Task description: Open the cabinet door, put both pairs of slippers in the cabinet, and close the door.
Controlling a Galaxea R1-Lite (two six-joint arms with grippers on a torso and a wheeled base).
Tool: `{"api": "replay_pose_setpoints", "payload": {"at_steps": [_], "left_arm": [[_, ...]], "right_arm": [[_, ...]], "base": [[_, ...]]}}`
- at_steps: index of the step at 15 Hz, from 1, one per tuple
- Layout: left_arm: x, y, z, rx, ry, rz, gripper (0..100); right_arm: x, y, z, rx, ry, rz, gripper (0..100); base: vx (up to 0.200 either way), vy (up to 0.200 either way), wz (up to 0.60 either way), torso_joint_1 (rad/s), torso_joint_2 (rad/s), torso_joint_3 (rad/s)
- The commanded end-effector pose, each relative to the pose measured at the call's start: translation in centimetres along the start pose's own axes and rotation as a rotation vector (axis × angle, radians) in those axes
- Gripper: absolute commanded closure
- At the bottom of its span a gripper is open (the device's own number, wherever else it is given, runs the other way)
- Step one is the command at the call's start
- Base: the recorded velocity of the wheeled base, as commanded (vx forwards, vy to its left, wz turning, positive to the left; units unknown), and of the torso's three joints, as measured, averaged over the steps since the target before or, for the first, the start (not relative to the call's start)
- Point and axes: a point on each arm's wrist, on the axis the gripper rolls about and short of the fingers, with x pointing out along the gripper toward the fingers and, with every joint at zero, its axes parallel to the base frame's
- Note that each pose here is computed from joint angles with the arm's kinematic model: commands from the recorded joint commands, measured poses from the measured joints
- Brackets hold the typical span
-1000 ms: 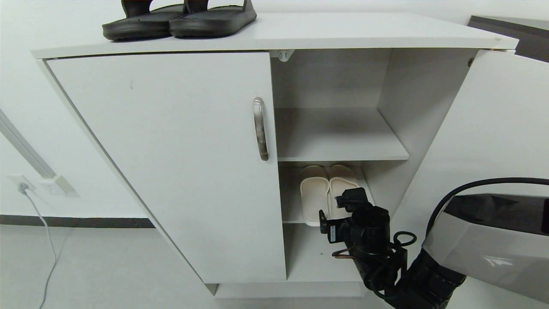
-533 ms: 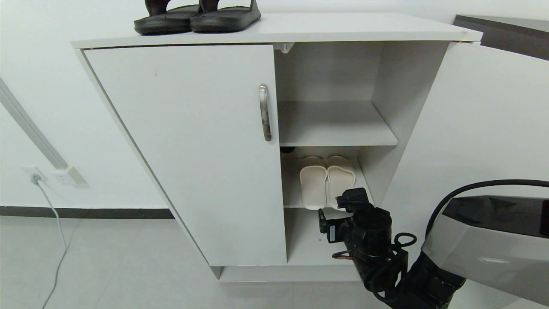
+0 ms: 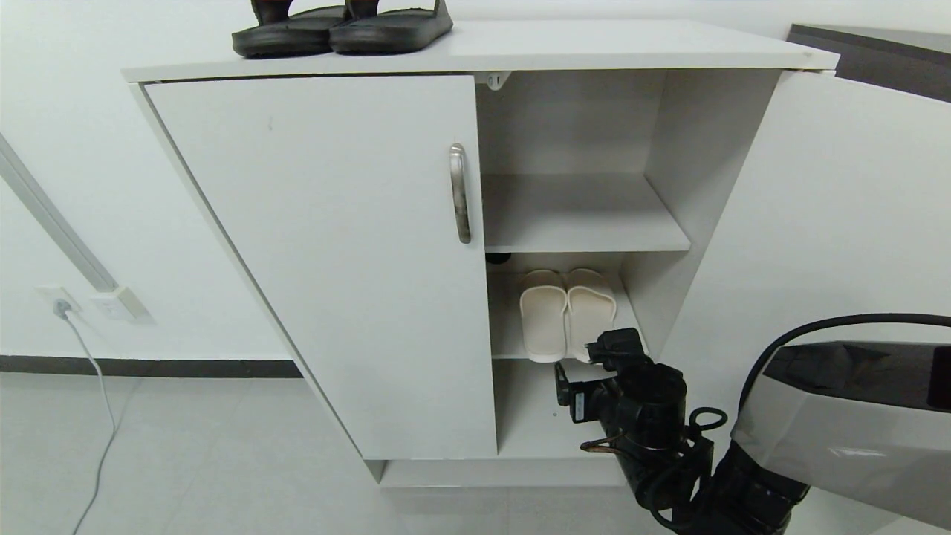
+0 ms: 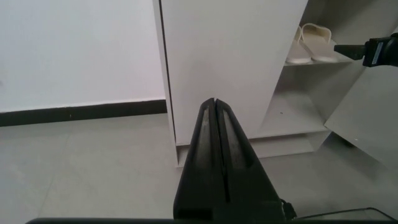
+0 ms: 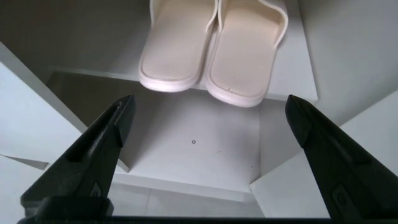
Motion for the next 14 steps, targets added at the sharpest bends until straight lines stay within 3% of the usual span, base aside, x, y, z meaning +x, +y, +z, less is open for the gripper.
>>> {"api": "replay_pose_setpoints", "payload": {"at_steps": [1, 7, 14], "left_arm": [[0.02, 0.0, -0.02, -0.001, 0.002, 0.0, 100], [0.0, 0.0, 0.02, 0.0, 0.001, 0.0, 100], [0.02, 0.0, -0.02, 0.002, 0.002, 0.0, 100]], "right_arm": [[-0.05, 0.01, -0.01, 0.0, -0.002, 0.001, 0], [-0.09, 0.12, -0.11, -0.008, -0.001, 0.004, 0], [-0.1, 0.11, -0.16, -0.008, -0.001, 0.004, 0]], "base": [[0.0, 0.0, 0.0, 0.0, 0.0, 0.0], [0.0, 0.0, 0.0, 0.001, 0.0, 0.013], [0.0, 0.0, 0.0, 0.003, 0.0, 0.18]]}}
